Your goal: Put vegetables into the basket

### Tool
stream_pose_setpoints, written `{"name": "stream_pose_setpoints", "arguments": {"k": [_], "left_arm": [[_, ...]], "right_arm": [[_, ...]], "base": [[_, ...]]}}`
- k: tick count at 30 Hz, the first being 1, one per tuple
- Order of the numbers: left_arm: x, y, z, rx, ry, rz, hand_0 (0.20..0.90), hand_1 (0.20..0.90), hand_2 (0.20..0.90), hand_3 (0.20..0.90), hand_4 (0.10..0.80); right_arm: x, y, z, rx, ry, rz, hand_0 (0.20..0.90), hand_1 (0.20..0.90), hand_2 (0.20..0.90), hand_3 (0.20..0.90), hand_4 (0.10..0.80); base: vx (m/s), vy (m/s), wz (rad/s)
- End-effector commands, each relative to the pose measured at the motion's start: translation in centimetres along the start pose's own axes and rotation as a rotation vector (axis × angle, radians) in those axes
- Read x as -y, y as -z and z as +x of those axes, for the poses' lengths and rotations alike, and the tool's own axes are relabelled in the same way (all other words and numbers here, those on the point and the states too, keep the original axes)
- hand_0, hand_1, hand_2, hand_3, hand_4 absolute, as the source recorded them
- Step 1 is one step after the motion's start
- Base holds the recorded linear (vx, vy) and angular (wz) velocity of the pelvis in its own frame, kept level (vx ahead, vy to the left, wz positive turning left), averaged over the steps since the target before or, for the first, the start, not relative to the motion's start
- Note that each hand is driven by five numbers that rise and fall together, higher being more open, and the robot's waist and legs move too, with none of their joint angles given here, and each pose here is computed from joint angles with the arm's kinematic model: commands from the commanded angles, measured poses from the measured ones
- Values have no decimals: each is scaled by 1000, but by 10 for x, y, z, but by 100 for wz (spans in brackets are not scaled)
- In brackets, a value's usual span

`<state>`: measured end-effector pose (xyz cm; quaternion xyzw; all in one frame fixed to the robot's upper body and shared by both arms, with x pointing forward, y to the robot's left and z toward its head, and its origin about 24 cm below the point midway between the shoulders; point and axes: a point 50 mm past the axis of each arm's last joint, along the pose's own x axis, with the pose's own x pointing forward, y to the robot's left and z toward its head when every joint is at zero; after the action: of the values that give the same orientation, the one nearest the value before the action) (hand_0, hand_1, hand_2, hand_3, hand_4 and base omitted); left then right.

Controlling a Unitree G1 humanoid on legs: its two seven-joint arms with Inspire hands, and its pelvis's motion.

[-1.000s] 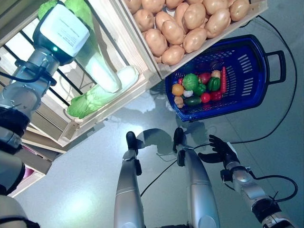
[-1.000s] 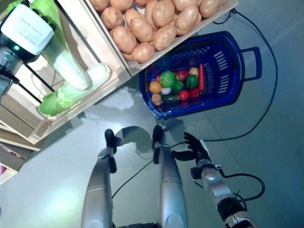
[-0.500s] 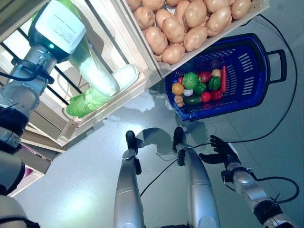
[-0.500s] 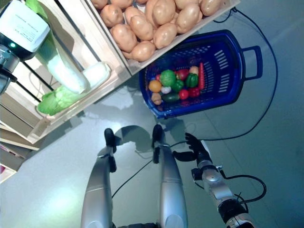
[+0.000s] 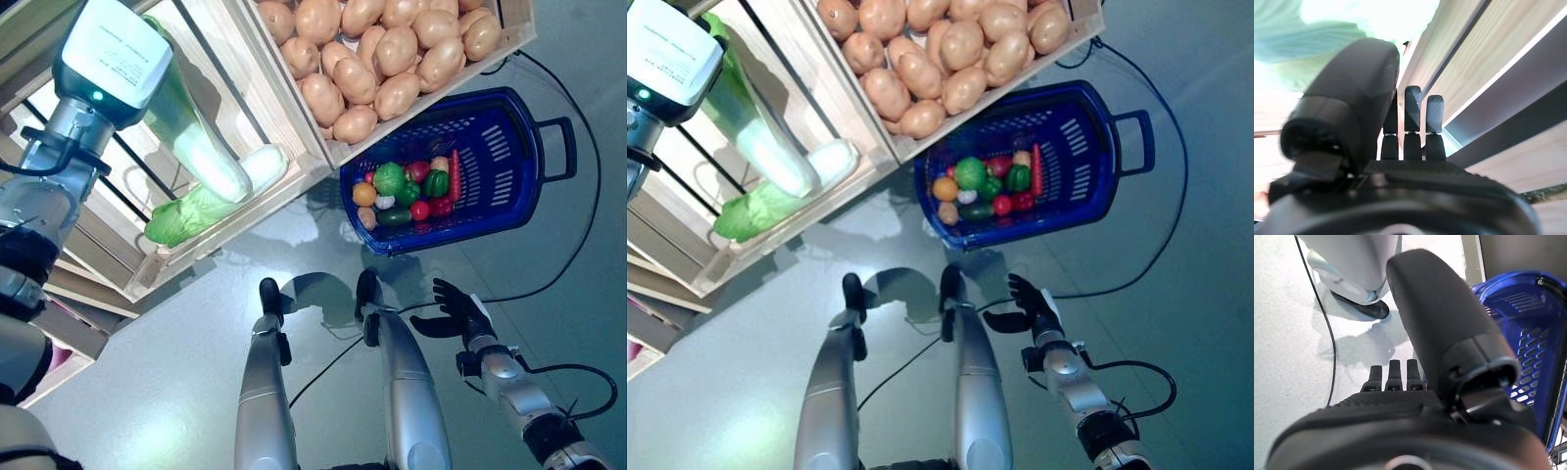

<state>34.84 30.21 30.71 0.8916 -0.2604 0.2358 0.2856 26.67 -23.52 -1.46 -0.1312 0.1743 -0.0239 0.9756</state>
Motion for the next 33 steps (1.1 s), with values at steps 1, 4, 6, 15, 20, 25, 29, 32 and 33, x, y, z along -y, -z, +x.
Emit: {"name": "stream_pose_setpoints", "arguments": {"k": [1,4,6,15,20,25,29,32,33], "left_arm": [[-34,57,10,-205,-163,54,300,300,300,300,400],[-33,54,12,-188,-149,53,300,300,300,300,400],[-34,54,13,-187,-137,54,300,300,300,300,400],[-29,51,10,-189,-122,24,900,900,900,900,800],[-29,51,9,-207,-156,-28,900,900,900,900,800],[-25,52,2,-262,-204,-91,900,900,900,900,800],[-20,46,-4,-291,-222,-130,900,900,900,900,800],[-15,46,-10,-326,-227,-144,900,900,900,900,800],[-14,46,-12,-338,-226,-144,900,900,900,900,800]], "right_arm": [[27,2,-11,33,106,15,900,900,900,900,800],[28,1,-11,34,107,14,900,900,900,900,800],[28,1,-11,36,106,14,900,900,900,900,800],[28,4,-12,30,110,11,900,900,900,900,800],[26,5,-12,31,111,10,900,900,900,900,800],[24,5,-11,35,115,20,900,900,900,900,800],[23,3,-10,36,122,27,900,900,900,900,800],[21,2,-11,37,122,22,900,900,900,900,800],[21,2,-11,38,124,22,900,900,900,900,800]], "base": [[0,0,0],[0,0,0],[0,0,0],[0,0,0],[0,0,0],[0,0,0],[0,0,0],[0,0,0],[0,0,0]]}}
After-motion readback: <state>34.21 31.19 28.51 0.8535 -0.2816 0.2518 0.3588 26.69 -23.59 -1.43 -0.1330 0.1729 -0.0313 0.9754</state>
